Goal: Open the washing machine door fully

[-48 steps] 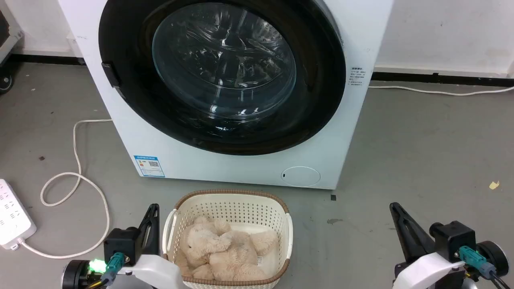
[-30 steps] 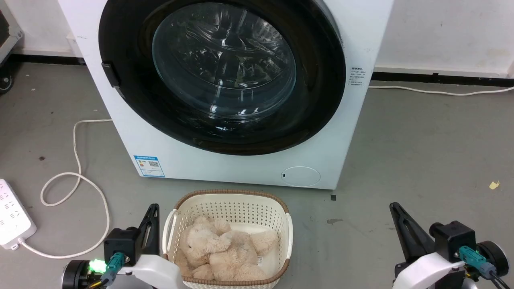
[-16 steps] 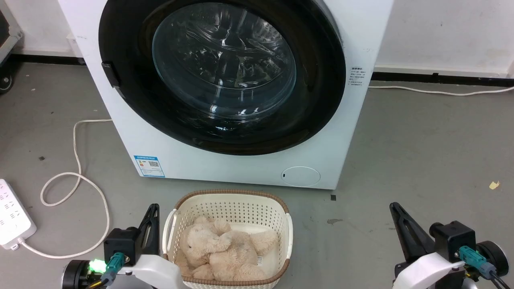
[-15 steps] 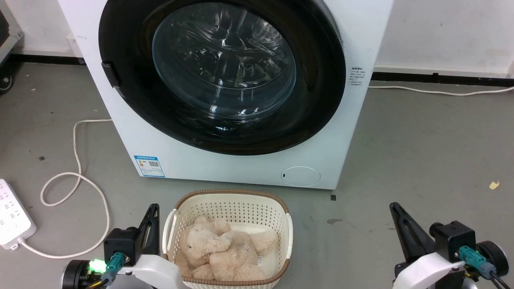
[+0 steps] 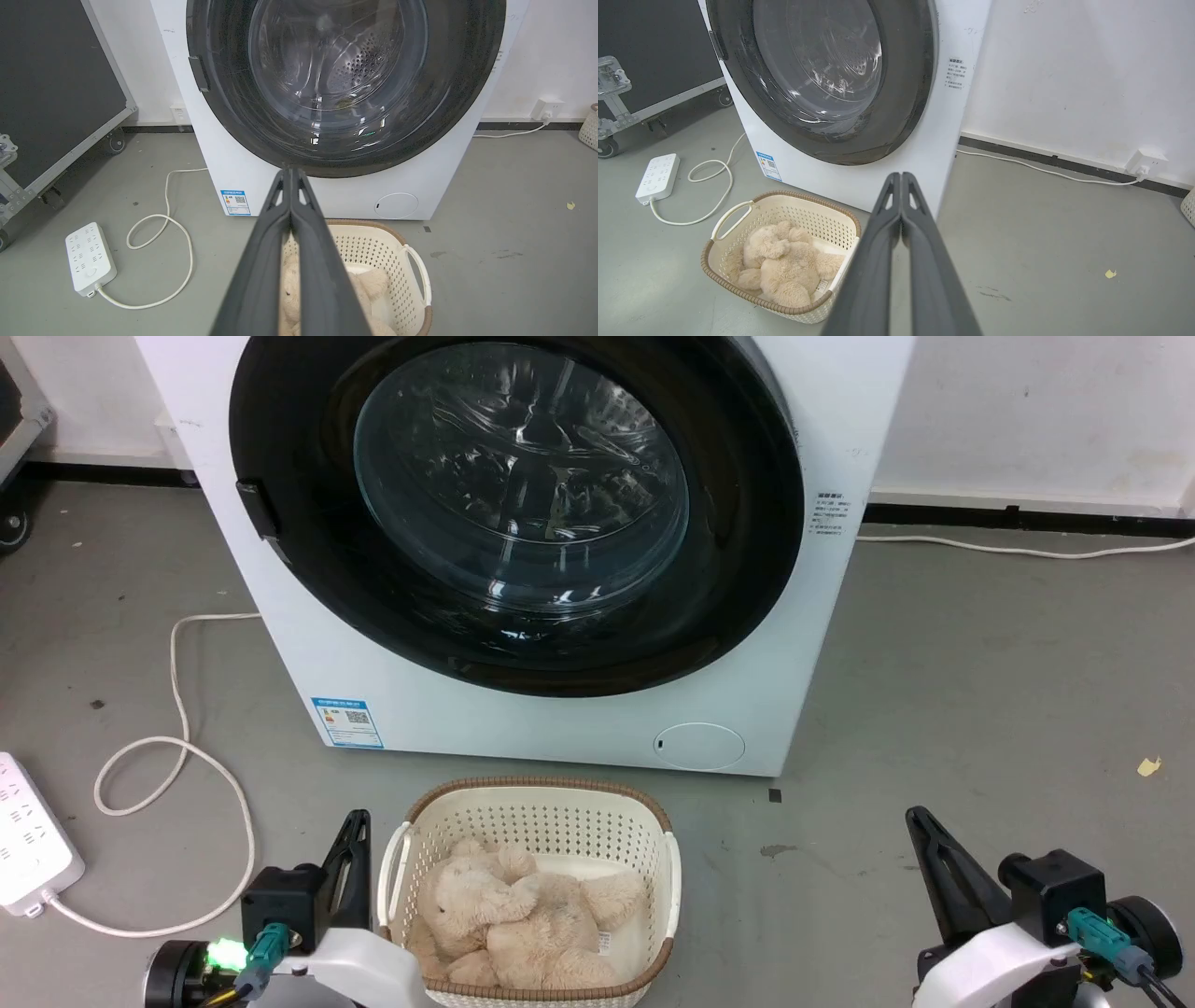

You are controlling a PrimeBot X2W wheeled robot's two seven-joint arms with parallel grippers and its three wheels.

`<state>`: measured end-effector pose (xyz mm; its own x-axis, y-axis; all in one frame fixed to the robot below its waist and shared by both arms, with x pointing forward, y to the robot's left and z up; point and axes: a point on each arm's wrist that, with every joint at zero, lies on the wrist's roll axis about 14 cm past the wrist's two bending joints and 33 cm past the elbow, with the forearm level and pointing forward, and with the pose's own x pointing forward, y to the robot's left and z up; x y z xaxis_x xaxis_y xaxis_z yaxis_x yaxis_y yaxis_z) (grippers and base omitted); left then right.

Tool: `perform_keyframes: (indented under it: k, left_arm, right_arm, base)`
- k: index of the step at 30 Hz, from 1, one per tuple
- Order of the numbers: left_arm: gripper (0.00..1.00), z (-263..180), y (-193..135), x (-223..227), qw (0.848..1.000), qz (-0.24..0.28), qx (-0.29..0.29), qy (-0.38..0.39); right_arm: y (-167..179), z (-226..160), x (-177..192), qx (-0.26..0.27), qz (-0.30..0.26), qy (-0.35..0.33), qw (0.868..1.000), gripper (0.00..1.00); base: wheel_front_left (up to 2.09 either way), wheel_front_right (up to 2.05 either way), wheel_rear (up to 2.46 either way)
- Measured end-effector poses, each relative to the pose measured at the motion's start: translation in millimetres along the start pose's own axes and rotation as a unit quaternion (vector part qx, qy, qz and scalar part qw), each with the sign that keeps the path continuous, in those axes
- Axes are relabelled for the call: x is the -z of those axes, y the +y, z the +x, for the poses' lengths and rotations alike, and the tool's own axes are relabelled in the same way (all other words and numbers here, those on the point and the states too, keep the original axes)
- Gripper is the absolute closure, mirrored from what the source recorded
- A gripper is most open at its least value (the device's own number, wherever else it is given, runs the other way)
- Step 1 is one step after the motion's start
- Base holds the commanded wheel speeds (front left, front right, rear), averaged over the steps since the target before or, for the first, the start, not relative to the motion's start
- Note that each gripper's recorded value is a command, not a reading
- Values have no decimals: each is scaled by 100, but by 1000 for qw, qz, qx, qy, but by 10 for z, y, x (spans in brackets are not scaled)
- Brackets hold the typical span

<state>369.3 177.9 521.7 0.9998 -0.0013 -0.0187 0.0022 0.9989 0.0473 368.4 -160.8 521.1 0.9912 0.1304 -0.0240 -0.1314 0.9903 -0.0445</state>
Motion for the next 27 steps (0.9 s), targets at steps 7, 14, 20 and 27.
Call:
perform_keyframes:
  k: [7,14,20,27]
  left_arm:
    - [100,0,0,0,1000,0,0,0]
    - [100,0,1,0,1000,0,0,0]
    - [0,-2,0,4,1000,0,0,1]
    - [0,2,-28,1,1000,0,4,-2]
  right_arm:
    - [0,0,0,0,0,0,1000,100]
    - [1,0,0,0,0,0,1000,100]
    - [2,-2,6,0,0,1,1000,0]
    - [2,0,4,0,1,-1,1000,0]
  base:
    - [0,0,0]
    - [0,0,0]
    - [0,0,0]
    - [0,0,0]
